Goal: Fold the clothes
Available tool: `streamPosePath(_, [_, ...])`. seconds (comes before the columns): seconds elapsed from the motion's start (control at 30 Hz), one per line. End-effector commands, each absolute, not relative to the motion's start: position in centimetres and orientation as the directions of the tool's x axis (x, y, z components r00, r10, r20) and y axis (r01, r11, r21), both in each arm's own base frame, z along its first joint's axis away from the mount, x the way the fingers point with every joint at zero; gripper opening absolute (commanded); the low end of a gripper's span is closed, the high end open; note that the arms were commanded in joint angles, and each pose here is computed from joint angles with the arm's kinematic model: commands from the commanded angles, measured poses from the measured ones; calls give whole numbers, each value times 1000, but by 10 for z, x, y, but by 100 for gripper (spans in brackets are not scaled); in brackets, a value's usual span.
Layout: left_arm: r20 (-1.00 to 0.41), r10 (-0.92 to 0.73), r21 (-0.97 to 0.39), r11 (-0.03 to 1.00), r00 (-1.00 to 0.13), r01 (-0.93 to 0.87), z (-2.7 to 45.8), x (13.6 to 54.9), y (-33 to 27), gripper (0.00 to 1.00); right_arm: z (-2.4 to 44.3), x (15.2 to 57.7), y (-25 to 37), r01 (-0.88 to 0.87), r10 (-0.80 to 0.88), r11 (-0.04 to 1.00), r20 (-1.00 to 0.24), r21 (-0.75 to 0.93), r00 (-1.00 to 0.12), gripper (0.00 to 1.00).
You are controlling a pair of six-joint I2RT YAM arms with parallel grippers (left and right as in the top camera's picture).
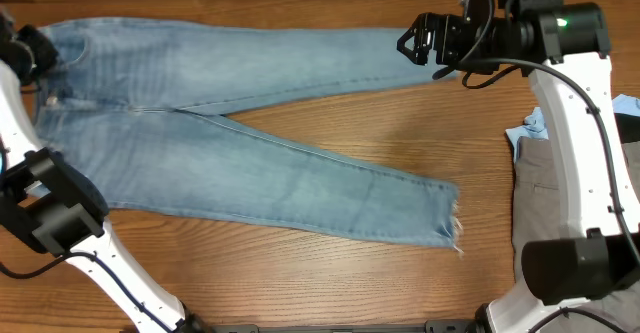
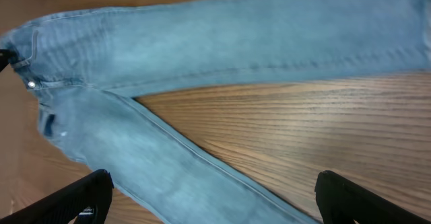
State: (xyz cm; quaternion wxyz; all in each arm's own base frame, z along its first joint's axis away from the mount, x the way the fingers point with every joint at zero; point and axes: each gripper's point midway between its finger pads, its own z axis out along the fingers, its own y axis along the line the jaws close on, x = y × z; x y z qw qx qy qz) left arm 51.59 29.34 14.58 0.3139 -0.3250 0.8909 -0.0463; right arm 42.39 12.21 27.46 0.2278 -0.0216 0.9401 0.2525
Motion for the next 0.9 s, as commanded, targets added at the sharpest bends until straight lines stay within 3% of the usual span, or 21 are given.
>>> streamPosePath(0.0, [-535, -530, -263, 845, -658, -466, 153, 522, 268, 64, 256, 425, 124, -154, 48, 880, -407, 450, -912, 100])
streamPosePath(0.17, [-490, -514, -160, 847, -704, -507, 148, 498, 275, 69, 224, 417, 123, -116, 37, 885, -317, 450, -948, 100])
streamPosePath(0.33, [-461, -516, -94, 837, -722, -539, 169, 469, 275, 65, 194, 406, 122, -77, 36, 890, -237, 449, -971, 100])
streamPosePath(0.6, [-540, -493, -101, 843, -682, -529, 266, 424, 247, 62, 177, 395, 121, 7, 87, 889, -154, 459, -984, 100])
streamPosePath(0.87, [-620, -477, -33, 809, -623, -587, 360, 334, 211, 66, 176, 372, 124, 29, 69, 894, -74, 447, -995, 100])
